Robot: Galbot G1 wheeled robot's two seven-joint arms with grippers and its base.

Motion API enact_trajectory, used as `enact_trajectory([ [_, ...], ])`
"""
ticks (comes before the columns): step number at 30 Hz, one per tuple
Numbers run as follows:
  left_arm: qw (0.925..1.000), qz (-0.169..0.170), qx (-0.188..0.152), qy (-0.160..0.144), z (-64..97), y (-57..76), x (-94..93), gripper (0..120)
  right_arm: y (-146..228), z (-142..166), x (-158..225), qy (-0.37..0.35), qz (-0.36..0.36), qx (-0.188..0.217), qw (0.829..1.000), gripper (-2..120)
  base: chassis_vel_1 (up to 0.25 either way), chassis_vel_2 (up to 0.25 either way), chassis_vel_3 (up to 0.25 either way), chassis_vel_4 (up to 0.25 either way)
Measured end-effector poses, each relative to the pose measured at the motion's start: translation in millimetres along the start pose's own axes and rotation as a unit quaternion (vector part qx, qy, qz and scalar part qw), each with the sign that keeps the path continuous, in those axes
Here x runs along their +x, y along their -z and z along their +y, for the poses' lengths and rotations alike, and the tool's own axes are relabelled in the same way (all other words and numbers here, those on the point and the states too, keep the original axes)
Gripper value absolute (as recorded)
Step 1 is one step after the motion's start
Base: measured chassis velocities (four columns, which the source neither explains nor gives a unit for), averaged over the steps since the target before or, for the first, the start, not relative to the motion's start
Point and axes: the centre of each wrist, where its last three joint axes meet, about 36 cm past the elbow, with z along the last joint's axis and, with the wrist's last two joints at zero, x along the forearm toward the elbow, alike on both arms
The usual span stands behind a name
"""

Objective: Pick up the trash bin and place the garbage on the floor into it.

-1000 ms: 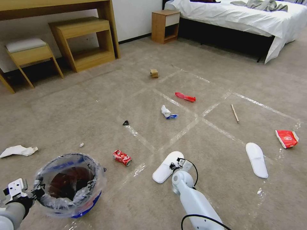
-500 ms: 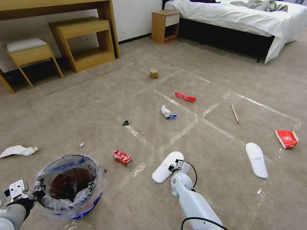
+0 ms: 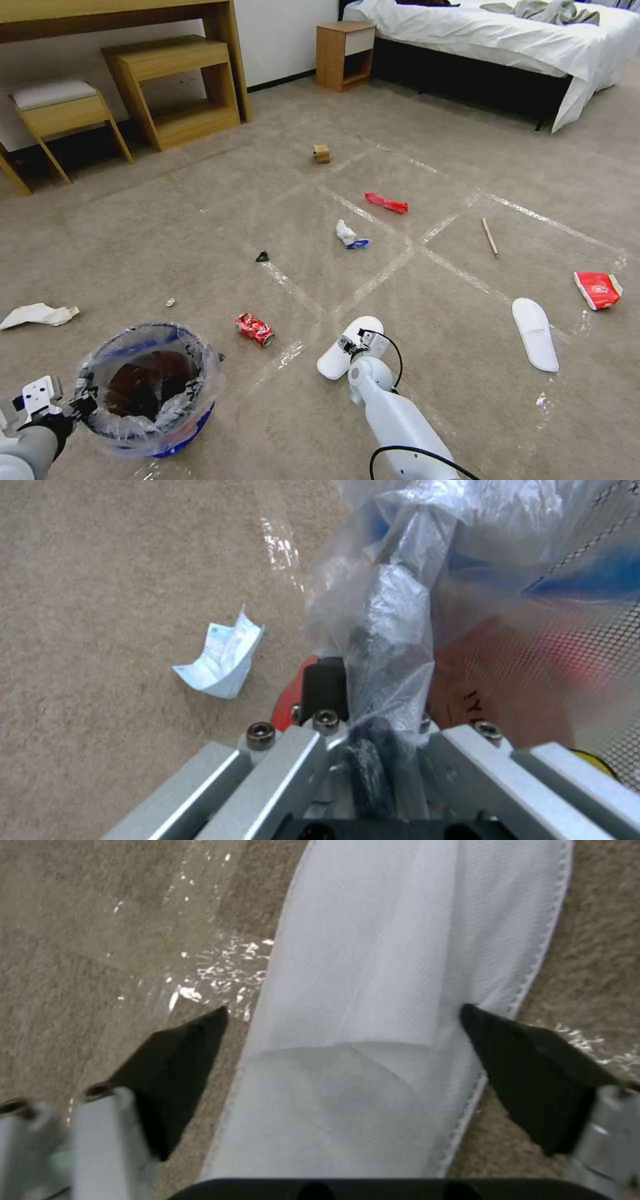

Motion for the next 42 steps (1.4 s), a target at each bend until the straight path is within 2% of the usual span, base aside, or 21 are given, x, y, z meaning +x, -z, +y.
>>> enact_trajectory([
  [2,1.0000,0.000,0.001,0.001,0.2,-0.6,-0.6,0,-0.7,1.3,-0.3,0.000,-0.001,0.001,1.000,96,0.000,0.000,0.000,0.000],
  [7,1.0000,-0.001,0.001,0.003,0.6,-1.6,-1.4,0,-1.3,2.6,-1.0,0.000,-0.001,0.001,1.000,85,0.000,0.000,0.000,0.000],
  [9,1.0000,-0.002,0.002,0.004,0.9,-2.4,-1.8,0,-2.1,2.4,-1.5,0.000,-0.002,0.002,1.000,73,0.000,0.000,0.000,0.000],
  [13,1.0000,-0.002,0.002,0.005,1.3,-3.1,-2.4,0,-2.6,1.6,-1.9,-0.001,-0.003,0.003,1.000,64,0.000,0.000,0.000,0.000],
  [15,1.0000,-0.002,0.002,0.005,0.8,-4.0,-3.4,0,-3.6,-0.7,-2.3,-0.001,-0.003,0.004,1.000,48,0.000,0.000,0.000,0.000],
  [17,1.0000,-0.003,0.003,0.004,0.5,-4.2,-3.5,0,-3.9,-1.1,-2.5,-0.002,-0.003,0.005,1.000,46,0.000,0.000,0.000,0.000],
  [19,1.0000,-0.003,0.002,0.005,-0.2,-5.8,-3.8,0,-5.3,-4.7,-4.4,-0.002,-0.005,0.007,1.000,33,0.000,0.000,0.000,0.000],
  [32,1.0000,-0.002,-0.001,0.004,-2.9,-11.7,-8.3,0,-12.8,-12.2,-3.4,0.001,-0.011,0.016,1.000,30,0.000,0.000,0.000,0.000],
  [36,1.0000,-0.002,-0.002,0.006,-2.8,-14.1,-8.2,0,-15.6,-11.7,-2.9,0.005,-0.013,0.023,1.000,20,0.000,0.000,0.000,0.000],
  [38,1.0000,-0.003,-0.003,0.007,-2.2,-15.1,-8.3,0,-18.1,-10.2,-2.2,0.012,-0.014,0.028,0.999,10,0.000,0.000,0.000,0.000],
  [42,1.0000,-0.003,-0.003,0.008,-1.9,-15.4,-8.4,0,-21.4,-8.2,-1.7,0.018,-0.015,0.032,0.999,0,0.000,0.000,0.000,0.000],
])
